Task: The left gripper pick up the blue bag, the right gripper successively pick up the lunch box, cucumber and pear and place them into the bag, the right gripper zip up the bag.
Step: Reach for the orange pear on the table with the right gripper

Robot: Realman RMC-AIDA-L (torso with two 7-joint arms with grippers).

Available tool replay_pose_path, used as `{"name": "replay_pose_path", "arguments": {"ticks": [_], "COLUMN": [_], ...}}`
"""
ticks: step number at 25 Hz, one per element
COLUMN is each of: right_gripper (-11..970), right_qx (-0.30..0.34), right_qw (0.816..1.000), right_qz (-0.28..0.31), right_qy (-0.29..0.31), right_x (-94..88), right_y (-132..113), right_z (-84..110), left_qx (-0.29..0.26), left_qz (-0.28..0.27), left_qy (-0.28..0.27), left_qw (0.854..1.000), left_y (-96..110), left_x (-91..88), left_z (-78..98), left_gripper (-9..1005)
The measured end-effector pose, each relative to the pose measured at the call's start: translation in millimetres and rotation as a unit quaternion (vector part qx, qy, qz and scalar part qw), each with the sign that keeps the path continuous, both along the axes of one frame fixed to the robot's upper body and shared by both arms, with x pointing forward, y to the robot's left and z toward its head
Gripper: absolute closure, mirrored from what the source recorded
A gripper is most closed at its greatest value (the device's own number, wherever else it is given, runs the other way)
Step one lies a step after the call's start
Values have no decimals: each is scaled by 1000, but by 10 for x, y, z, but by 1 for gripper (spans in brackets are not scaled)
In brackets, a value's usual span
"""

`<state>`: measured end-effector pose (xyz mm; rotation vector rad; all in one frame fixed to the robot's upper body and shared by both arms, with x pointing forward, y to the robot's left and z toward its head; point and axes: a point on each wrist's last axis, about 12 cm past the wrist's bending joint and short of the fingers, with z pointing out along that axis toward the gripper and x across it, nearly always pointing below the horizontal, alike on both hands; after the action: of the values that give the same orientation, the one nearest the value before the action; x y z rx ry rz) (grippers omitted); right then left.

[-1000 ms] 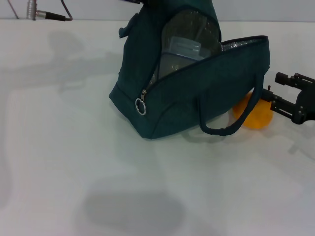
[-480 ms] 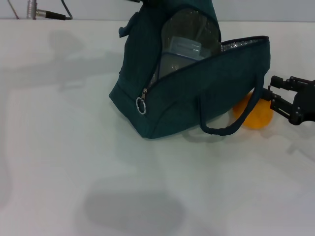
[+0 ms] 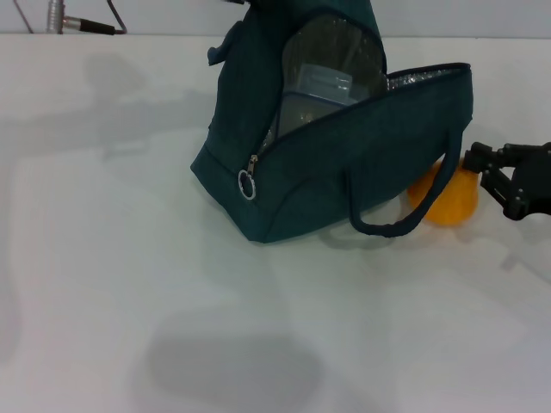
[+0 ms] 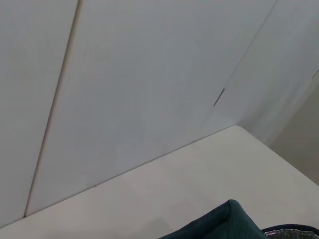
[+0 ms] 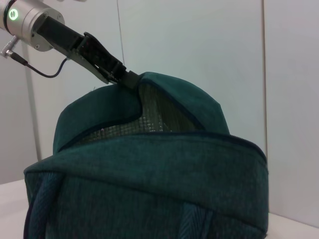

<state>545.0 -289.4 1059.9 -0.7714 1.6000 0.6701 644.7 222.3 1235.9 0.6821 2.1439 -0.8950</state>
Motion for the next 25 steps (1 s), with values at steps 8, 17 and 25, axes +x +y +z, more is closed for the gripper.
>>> {"name": "replay_pose_path", "arguments": {"ticks": [8,17,25], "right_gripper": [928,953,933], "right_qx": [-1,25,27], "right_qw": [1000,999,999], "right_qz": [1,-17,-36], "right_qy": [-1,-15,-21], "right_x": [-5,-98,-175], "right_y": [5,-127,-260], "right_z": [-5,32,41], "left_qx": [-2,-4,-4], "left_qz": [1,2,1], "left_qy": [1,5,6], "left_qw": [1000,1000,1000], "left_y": [8,26,27], "left_x": [-7,-25,-27], "left_z": [-11,-36,-37], "left_gripper": [948,948,948]}}
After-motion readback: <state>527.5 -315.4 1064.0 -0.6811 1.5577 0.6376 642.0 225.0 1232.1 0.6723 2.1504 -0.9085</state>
